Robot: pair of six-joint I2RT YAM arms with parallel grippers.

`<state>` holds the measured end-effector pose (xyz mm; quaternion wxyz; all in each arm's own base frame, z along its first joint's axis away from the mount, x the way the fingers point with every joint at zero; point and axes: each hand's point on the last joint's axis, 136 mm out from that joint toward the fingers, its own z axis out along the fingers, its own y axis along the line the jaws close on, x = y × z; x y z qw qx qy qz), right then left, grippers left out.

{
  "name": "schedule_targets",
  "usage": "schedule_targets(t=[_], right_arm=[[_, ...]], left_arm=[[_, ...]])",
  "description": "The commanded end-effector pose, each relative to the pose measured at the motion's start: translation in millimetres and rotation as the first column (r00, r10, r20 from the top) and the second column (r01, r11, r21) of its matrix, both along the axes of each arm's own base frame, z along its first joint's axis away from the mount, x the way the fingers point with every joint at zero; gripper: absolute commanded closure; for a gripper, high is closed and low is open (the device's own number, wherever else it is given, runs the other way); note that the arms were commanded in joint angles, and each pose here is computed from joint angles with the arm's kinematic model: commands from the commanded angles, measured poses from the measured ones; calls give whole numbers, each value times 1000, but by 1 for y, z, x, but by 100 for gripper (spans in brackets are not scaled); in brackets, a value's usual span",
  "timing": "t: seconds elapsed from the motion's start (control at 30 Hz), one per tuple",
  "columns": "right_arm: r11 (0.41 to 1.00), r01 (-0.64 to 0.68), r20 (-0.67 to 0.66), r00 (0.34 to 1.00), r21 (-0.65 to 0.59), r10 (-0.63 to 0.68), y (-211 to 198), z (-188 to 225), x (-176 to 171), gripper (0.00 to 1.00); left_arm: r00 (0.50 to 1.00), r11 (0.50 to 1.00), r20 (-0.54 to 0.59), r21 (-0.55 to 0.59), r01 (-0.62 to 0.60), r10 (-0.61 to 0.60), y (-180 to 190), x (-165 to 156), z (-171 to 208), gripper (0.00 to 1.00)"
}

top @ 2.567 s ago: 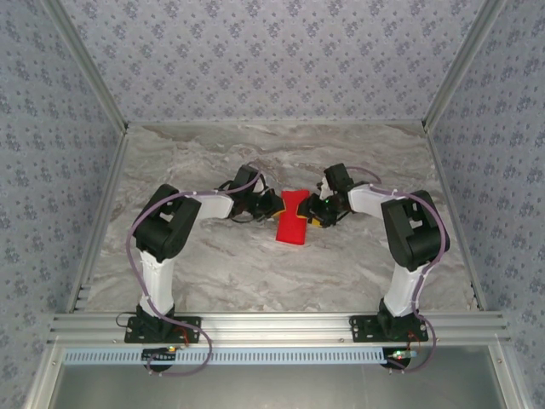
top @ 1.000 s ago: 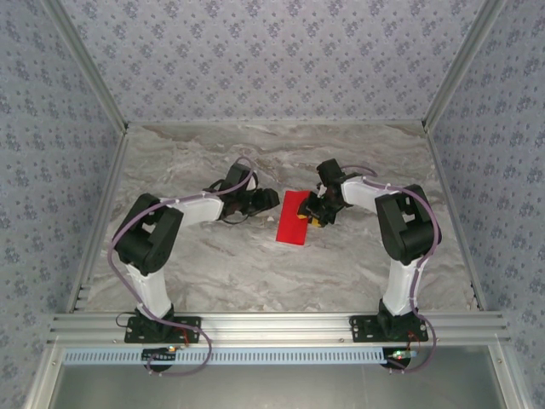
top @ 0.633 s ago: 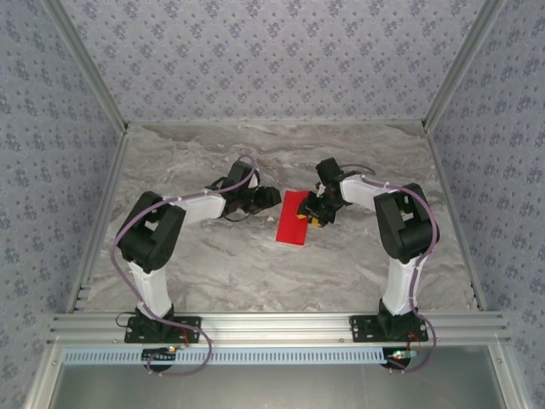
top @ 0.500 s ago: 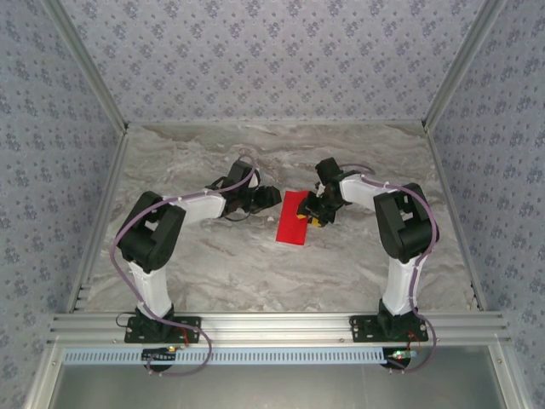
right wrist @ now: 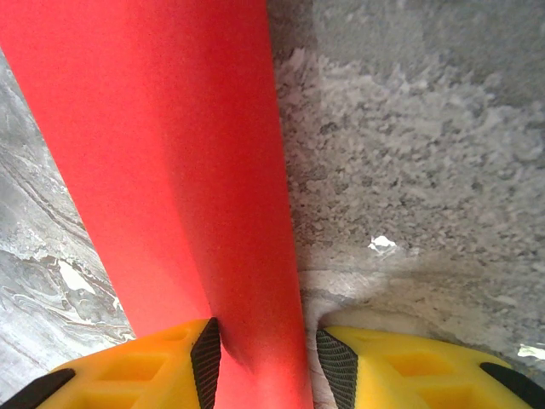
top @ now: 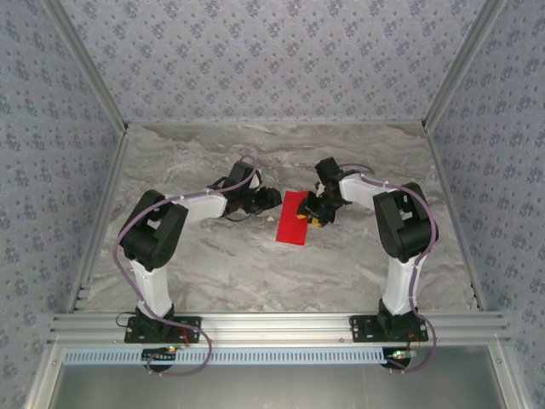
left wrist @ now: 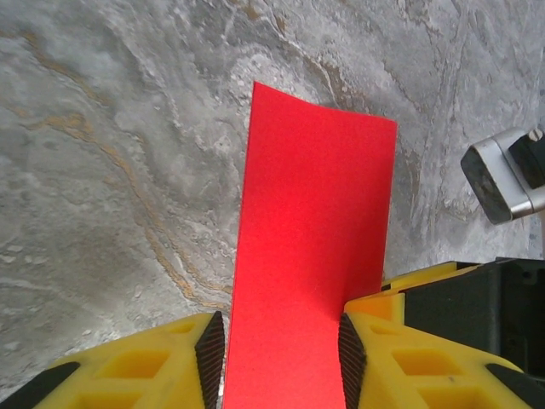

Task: Fold a paper plane with a square sheet of paper (pick it up from the middle)
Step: Hold the square sheet of paper at the center of the table.

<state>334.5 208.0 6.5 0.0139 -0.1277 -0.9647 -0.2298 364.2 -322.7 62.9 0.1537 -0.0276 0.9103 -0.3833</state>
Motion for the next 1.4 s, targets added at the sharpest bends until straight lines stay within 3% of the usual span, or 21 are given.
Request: schedule_targets(t=[0.0,0.47,1.37], right_arm=[[957,-25,-182,983,-290,-30,-53,-92,-48,56],[953,-37,-196,980,-300,-24,-54,-96,-52,56],[953,-50,-197,980,-300,-10,-51,-98,-55,56]], left_arm=[[998,997,-2,-40,70,-70,-17,-4,4,60],[980,981,-62,-60,185,-189,-42,-18,-9,84],[961,972,-218,121,202,-172,-25,-34,-67,94]])
